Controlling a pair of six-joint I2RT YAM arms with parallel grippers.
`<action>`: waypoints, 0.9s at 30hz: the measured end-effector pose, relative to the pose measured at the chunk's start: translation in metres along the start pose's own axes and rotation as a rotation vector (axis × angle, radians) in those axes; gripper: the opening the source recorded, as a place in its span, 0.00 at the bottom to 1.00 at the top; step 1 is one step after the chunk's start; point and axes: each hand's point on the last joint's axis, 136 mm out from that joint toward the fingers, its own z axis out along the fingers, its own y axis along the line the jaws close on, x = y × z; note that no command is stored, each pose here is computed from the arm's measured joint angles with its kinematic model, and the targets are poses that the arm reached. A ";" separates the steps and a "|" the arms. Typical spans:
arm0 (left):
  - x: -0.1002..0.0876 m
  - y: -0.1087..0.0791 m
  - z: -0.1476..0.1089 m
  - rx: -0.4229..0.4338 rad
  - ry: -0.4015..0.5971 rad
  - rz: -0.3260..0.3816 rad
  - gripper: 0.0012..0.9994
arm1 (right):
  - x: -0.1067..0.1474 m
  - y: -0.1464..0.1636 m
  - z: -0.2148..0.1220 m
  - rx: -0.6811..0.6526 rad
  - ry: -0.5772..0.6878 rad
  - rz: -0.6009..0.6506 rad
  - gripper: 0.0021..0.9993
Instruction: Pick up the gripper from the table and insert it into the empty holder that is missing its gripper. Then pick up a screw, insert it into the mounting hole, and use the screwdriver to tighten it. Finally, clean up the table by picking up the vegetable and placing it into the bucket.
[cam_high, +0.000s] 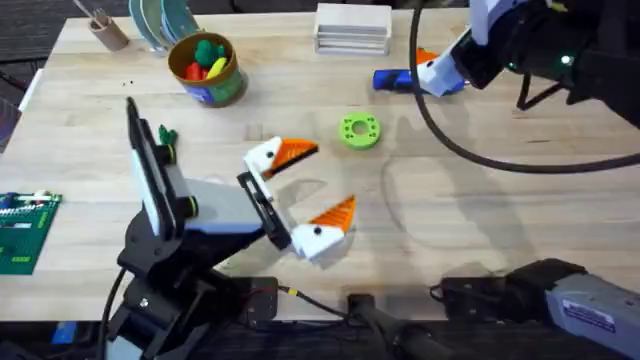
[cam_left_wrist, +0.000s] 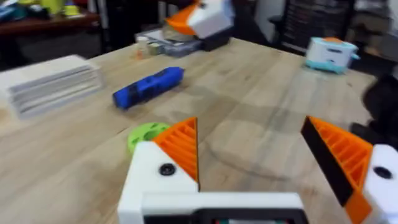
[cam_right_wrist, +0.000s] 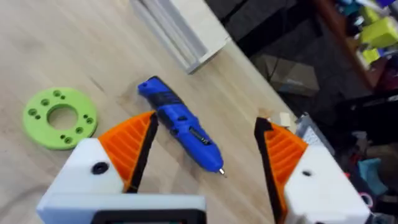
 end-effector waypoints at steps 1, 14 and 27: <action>0.000 0.006 0.000 -0.037 0.001 -0.022 0.99 | 0.002 0.002 0.000 -0.007 0.009 0.002 0.99; -0.127 0.071 -0.099 -0.783 0.109 -0.137 0.99 | 0.004 0.003 0.000 -0.012 0.017 0.026 0.99; -0.210 0.109 -0.190 -1.364 0.506 0.040 0.99 | 0.019 0.014 -0.001 -0.055 0.078 0.024 0.99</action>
